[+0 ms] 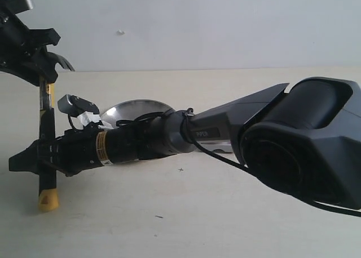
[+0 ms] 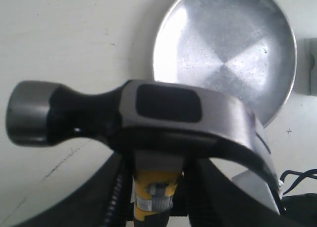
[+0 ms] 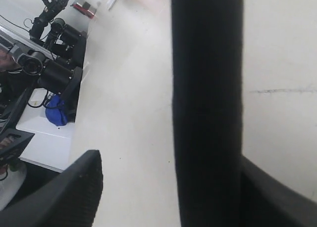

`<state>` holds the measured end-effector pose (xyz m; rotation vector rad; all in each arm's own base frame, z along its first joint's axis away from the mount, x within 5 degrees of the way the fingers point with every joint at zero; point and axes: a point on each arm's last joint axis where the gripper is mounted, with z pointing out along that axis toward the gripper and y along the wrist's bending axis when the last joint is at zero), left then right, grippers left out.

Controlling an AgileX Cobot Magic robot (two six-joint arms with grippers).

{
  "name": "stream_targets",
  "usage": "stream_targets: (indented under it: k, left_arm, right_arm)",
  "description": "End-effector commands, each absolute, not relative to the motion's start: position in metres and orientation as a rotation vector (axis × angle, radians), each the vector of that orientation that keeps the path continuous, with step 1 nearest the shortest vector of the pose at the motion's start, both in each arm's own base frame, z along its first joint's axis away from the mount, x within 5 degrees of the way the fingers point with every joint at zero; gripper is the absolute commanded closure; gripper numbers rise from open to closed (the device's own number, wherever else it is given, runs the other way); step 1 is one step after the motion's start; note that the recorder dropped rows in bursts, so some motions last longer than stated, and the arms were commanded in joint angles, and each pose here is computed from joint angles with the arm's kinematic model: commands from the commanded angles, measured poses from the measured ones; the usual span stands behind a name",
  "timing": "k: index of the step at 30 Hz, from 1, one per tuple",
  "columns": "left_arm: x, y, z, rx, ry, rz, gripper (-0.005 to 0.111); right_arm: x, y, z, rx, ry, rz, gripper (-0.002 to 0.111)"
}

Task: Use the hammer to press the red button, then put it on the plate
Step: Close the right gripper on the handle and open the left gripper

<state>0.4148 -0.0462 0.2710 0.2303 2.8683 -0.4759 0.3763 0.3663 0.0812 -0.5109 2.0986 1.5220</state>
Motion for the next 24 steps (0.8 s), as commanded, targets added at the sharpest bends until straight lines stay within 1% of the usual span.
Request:
stream_targets:
  k: [1,5,8,11,13,16,18,24]
  left_arm:
    - [0.4124,-0.0502,0.2851,0.232,2.815,-0.510,0.107]
    - [0.4124,-0.0502,0.2851,0.232,2.815,-0.510,0.107]
    - [0.4124,-0.0502,0.2851,0.232,2.815,-0.510,0.107]
    - [0.4124,-0.0502,0.2851,0.232,2.815,-0.510,0.107]
    - [0.4124,-0.0502,0.2851,0.232,2.815,-0.510,0.107]
    - [0.4124,-0.0502,0.2851,0.232,2.815,-0.510,0.107]
    - [0.4124,-0.0502,0.2851,0.232,2.815,-0.510,0.107]
    - [0.4124,-0.0484,0.2844,0.244,2.821,-0.478,0.107]
  right_arm:
    - [0.3770,0.3682,0.0859,-0.518,2.074,1.527,0.044]
    - [0.3770,0.3682,0.0859,-0.518,2.074,1.527,0.044]
    - [0.3770,0.3682,0.0859,-0.518,2.074,1.527,0.049]
    - [0.3773,0.3681,0.0856,-0.516,2.076,1.522,0.063]
    - [0.3771,0.3681,0.0852,-0.523,2.078,1.517,0.076]
    - [0.3759,0.3685,0.0863,-0.543,2.063,1.532,0.099]
    - [0.3753,0.3688,0.0871,-0.544,2.056,1.546,0.108]
    - [0.3750,0.3690,0.0884,-0.526,2.064,1.566,0.108]
